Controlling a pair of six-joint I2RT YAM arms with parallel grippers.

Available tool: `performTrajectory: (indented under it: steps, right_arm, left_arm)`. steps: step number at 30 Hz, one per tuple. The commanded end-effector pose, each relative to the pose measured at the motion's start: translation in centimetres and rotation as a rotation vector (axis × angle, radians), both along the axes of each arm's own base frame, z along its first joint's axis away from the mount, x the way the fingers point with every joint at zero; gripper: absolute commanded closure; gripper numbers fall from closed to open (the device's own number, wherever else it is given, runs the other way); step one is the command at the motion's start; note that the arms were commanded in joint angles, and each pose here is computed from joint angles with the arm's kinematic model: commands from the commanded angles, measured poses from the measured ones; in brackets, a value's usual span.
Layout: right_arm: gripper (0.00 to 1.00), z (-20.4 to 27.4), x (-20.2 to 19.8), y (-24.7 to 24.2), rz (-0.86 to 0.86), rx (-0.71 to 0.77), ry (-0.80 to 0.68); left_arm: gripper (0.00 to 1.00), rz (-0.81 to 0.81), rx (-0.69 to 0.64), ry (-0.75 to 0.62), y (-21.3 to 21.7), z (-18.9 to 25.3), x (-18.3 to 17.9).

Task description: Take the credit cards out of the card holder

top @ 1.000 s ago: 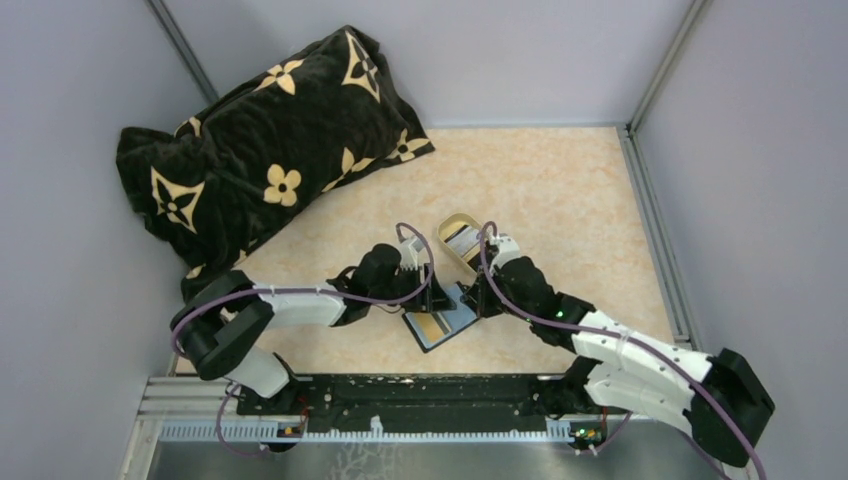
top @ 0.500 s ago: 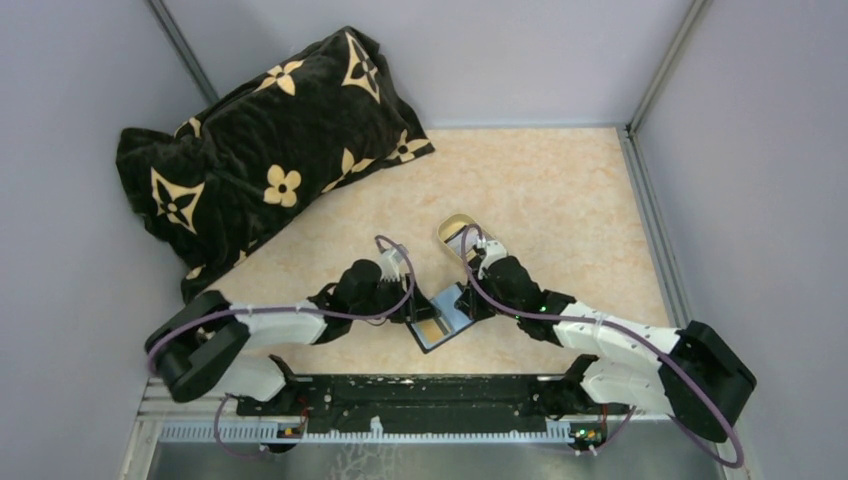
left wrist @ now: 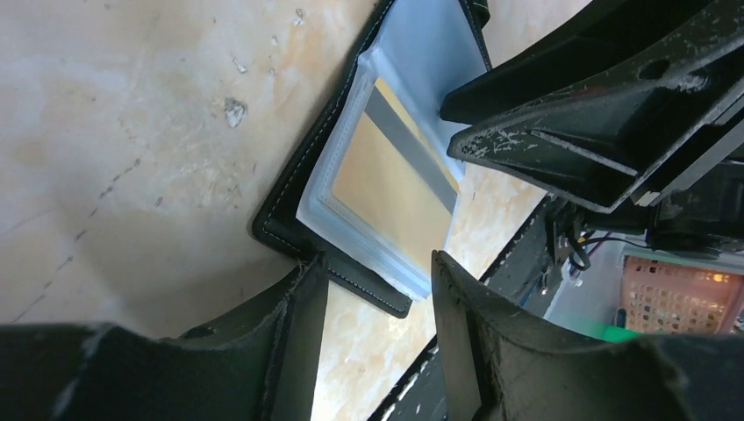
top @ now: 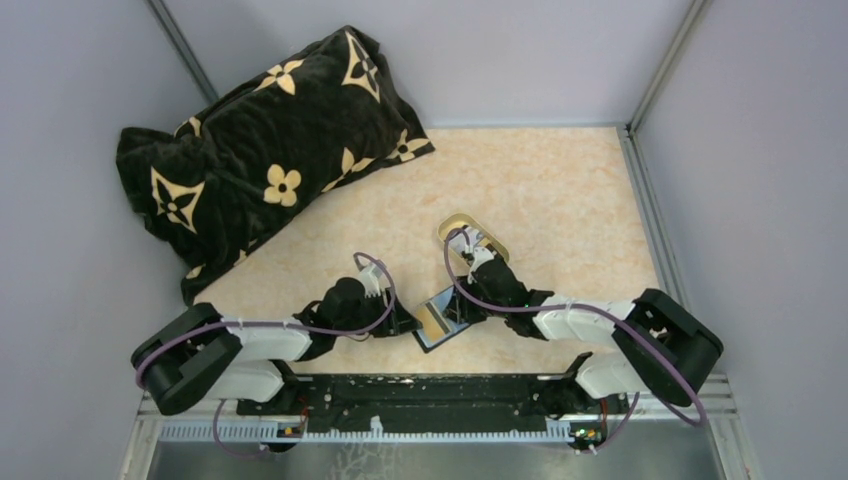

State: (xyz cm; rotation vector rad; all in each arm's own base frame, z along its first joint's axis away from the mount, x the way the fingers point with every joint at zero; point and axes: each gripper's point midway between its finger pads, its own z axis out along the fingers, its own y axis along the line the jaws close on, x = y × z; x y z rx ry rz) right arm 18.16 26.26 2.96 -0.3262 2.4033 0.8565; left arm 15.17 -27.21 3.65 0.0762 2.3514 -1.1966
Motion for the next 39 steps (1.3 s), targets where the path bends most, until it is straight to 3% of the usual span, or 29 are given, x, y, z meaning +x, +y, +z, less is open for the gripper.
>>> performTrajectory:
  steps: [1,10,21,28,39]
  right_arm:
    - [0.66,0.6,0.1,1.3,0.030,0.056,-0.025]
    - [0.75,0.6,-1.3,2.5,0.065,0.151,0.018]
    - [0.78,2.5,-2.0,3.3,0.083,0.269,0.013]
    - [0.79,3.7,-2.5,3.9,0.099,0.353,0.011]
    - [0.79,2.0,-2.1,3.7,0.081,0.292,0.030]
  left_arm:
    - [0.46,-0.022,-0.047,0.031,-1.0,-0.1,-0.1]
    - [0.46,-0.018,-0.037,0.081,-1.3,-1.8,0.0]
    - [0.46,-0.023,-0.007,0.105,-1.2,-2.5,1.0]
    - [0.46,0.030,0.054,0.082,1.2,-2.9,2.7]
    - [0.45,0.035,0.056,0.037,2.1,-0.4,3.7]
